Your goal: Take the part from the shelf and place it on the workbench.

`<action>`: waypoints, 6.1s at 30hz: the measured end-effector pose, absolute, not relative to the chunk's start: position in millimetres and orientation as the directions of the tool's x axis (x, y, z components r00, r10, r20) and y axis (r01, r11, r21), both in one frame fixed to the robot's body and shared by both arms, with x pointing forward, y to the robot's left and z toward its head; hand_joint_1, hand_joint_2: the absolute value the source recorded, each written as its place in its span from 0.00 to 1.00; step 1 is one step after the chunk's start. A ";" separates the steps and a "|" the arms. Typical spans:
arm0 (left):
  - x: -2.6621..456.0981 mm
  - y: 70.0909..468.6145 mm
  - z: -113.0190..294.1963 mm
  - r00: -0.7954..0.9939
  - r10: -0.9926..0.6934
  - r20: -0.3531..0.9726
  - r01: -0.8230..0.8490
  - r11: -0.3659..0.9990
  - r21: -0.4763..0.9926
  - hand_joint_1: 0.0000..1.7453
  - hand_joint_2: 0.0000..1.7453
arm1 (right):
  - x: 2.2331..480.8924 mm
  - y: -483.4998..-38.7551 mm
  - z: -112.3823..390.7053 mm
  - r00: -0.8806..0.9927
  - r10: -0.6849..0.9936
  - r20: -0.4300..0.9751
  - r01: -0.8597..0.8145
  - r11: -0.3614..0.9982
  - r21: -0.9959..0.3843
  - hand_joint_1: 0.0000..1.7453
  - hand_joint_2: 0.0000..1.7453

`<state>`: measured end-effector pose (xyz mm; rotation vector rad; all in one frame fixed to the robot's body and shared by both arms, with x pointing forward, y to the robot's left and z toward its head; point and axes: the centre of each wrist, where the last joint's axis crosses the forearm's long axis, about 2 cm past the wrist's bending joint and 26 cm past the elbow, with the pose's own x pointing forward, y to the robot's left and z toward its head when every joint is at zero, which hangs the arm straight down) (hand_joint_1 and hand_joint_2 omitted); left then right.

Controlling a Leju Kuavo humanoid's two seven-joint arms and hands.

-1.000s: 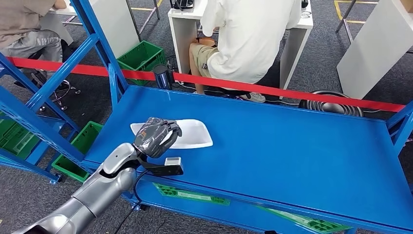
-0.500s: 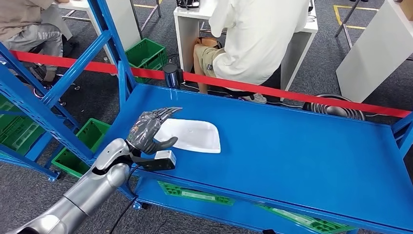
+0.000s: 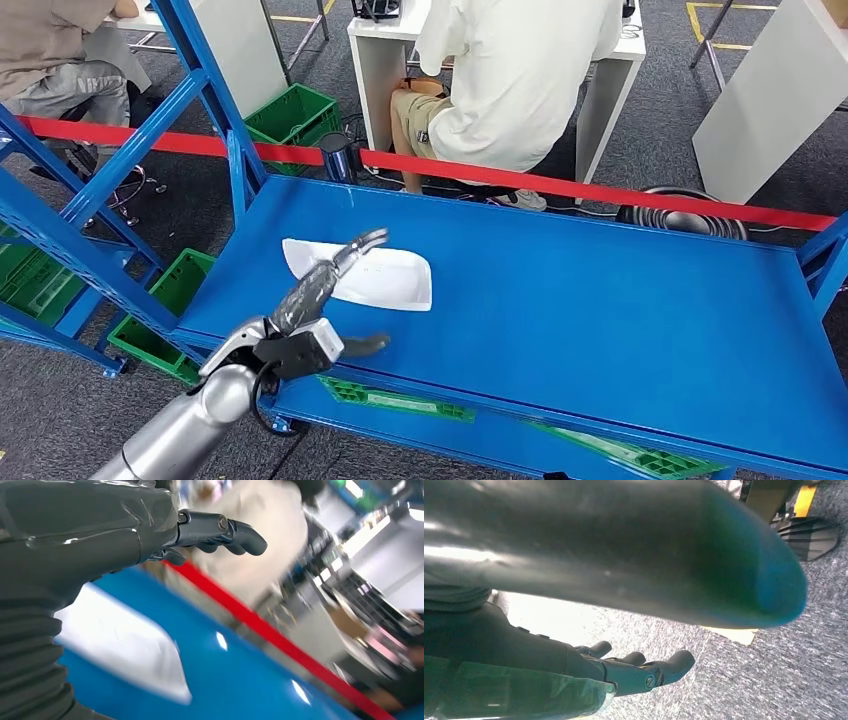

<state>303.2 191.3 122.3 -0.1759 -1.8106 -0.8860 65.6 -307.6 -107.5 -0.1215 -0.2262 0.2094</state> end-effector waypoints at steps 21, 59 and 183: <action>256.7 175.1 107.8 -0.421 -0.346 0.838 0.619 0.566 0.545 0.00 0.00 | 59.9 -311.9 -108.2 0.961 0.185 0.207 -0.159 0.978 -0.135 0.00 0.00; 272.7 216.5 55.9 -0.556 -0.830 0.045 -0.004 0.057 0.998 0.00 1.00 | 43.7 -309.0 -110.3 0.974 0.106 0.199 -0.077 0.986 -0.148 0.00 0.00; 360.9 233.9 57.0 -0.407 -0.856 0.319 0.280 0.215 0.936 0.00 1.00 | 86.5 -321.0 -102.8 0.934 0.255 0.249 -0.212 0.959 -0.187 0.00 0.00</action>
